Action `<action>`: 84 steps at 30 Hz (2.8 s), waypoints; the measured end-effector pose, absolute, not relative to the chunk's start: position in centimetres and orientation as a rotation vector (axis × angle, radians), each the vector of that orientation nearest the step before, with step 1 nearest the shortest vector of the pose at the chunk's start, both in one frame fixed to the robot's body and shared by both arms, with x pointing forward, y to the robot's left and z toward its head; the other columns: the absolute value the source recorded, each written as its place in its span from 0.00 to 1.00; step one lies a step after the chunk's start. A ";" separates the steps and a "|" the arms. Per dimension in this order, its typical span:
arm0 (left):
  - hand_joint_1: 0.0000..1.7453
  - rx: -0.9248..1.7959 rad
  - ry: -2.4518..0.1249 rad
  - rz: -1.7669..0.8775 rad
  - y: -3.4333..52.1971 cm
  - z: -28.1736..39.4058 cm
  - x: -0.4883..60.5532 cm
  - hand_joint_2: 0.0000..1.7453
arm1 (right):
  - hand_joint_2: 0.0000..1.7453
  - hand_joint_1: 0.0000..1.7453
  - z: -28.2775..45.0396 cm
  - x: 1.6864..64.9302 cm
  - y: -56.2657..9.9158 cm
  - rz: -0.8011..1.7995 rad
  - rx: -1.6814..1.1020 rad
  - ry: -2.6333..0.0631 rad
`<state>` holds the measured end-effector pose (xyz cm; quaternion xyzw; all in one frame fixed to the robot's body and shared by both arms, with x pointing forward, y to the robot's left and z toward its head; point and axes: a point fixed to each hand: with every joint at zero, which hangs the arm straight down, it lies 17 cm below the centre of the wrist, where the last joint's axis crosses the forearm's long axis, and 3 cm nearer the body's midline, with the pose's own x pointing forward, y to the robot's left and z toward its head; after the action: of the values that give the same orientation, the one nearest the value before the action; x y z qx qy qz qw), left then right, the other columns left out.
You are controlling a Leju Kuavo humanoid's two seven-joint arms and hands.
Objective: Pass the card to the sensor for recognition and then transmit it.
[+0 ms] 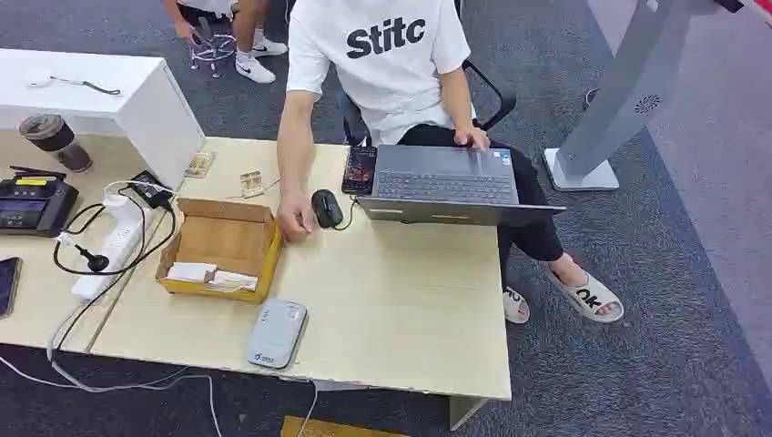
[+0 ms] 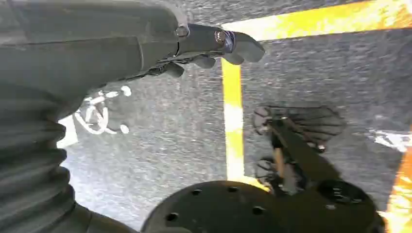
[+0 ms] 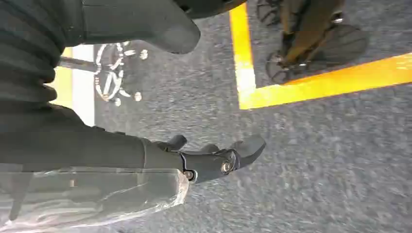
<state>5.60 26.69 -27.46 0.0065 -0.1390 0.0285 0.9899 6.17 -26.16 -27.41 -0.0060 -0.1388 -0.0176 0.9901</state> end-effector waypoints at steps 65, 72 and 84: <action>0.00 1.090 -1.180 0.001 48.5 -5.7 22.7 1.00 | 1.00 0.00 -27.4 8.7 -30.7 -0.053 -0.354 -0.261; 0.00 1.131 -1.207 0.047 48.7 -3.6 22.5 1.00 | 1.00 0.00 -27.4 8.6 -30.2 -0.057 -0.346 -0.253; 0.00 1.161 -1.276 0.211 49.5 -0.5 21.4 1.00 | 1.00 0.00 -27.4 8.6 -30.0 -0.059 -0.344 -0.253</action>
<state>21.36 49.48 -0.51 0.5103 -0.5605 0.0928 0.6455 8.57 -29.97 -27.43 -0.1705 -0.1257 -0.0293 0.9769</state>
